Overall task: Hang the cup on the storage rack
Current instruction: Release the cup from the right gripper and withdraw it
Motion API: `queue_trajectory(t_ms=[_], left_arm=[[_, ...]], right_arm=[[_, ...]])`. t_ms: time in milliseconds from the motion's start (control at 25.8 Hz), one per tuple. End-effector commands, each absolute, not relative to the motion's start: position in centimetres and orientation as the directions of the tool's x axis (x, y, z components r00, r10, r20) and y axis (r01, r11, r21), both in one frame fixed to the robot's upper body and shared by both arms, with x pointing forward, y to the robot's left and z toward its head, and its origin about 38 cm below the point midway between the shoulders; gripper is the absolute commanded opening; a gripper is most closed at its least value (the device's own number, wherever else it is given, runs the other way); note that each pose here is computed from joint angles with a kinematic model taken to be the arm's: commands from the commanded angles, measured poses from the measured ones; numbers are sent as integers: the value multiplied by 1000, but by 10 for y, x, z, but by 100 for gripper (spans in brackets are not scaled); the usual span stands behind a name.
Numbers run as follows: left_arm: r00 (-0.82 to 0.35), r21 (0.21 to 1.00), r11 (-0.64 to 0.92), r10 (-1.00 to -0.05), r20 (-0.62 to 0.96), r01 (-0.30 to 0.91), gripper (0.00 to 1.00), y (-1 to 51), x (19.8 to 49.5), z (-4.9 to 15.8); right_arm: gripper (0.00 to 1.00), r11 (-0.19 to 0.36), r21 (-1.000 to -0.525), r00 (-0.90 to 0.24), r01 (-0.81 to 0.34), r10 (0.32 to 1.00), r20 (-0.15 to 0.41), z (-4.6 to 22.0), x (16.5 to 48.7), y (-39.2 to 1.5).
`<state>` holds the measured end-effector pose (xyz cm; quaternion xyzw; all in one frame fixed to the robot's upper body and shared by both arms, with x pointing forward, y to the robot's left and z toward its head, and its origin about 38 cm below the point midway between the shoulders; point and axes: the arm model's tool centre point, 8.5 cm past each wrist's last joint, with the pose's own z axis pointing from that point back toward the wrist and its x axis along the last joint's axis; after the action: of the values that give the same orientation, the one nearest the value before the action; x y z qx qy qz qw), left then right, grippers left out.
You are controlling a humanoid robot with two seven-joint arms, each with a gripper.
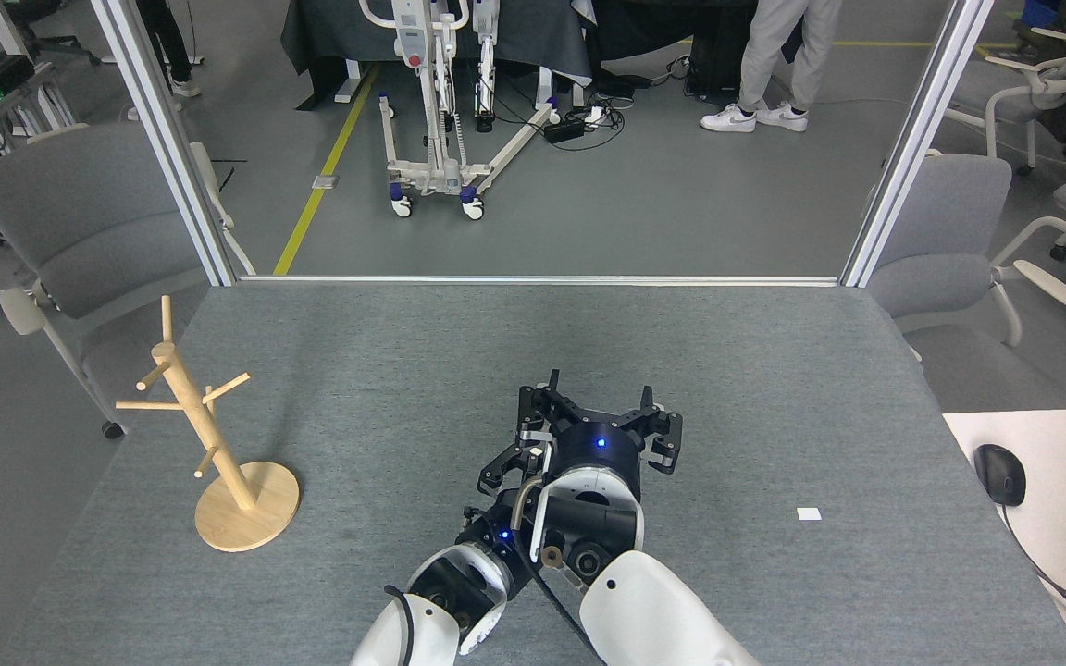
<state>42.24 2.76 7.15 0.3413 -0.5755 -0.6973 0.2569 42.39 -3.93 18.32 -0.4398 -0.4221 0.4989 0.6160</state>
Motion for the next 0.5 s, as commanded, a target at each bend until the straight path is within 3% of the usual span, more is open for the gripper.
queue_trajectory(t_ms=[0,116,271,348,464], left_arm=[[-620,981,-191,-764,-177,-45,0,31,413,73],[-558,974,-218,-801,-219,-69,0,59,404,70],[-476,958,-252,-831,-288,-139,0,99,378,80],[-455,945,-264,-829,-325,-193,0,119,362,94],[-414,934,-293,-839,-353,-204,0,154,340,96]], right_arm=[[100,110,-975,136,-195,987,84,189,426,-39],[100,113,-991,158,-66,982,102,204,432,-48],[100,95,-981,152,170,981,121,236,458,-100],[100,113,-970,96,215,986,136,230,471,-145],[100,172,-952,-52,253,985,164,217,476,-215]])
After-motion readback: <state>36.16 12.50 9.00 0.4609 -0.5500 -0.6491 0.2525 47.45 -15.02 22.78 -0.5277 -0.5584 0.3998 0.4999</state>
